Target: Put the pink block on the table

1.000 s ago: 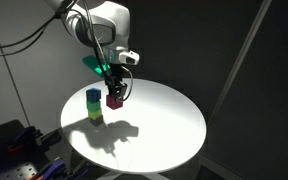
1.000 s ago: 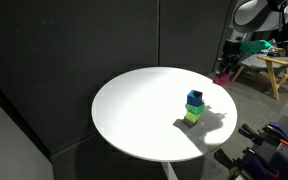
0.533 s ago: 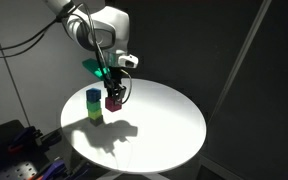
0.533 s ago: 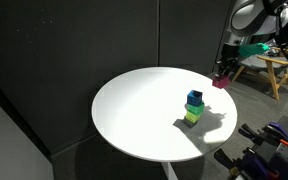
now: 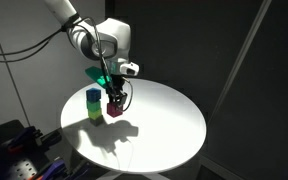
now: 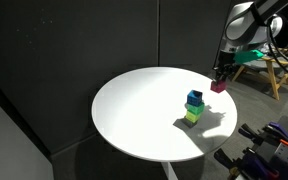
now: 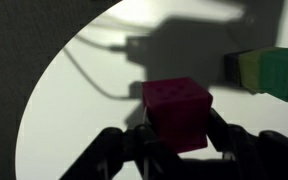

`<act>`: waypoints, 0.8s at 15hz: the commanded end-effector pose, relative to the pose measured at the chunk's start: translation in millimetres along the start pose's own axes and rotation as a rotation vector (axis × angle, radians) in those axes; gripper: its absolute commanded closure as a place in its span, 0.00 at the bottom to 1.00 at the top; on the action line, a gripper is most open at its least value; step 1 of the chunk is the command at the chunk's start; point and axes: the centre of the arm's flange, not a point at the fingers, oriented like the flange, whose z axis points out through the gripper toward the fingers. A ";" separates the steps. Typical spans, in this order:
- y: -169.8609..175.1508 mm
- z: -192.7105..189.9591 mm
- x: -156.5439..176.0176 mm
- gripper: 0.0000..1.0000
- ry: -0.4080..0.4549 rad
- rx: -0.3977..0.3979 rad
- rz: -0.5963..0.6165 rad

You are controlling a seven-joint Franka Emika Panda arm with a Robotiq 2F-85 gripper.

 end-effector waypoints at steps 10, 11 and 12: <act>11.9 36.4 40.5 0.72 0.020 0.103 -0.016; 12.2 40.5 42.9 0.72 0.019 0.106 -0.020; 12.5 44.9 45.6 0.72 0.019 0.109 -0.024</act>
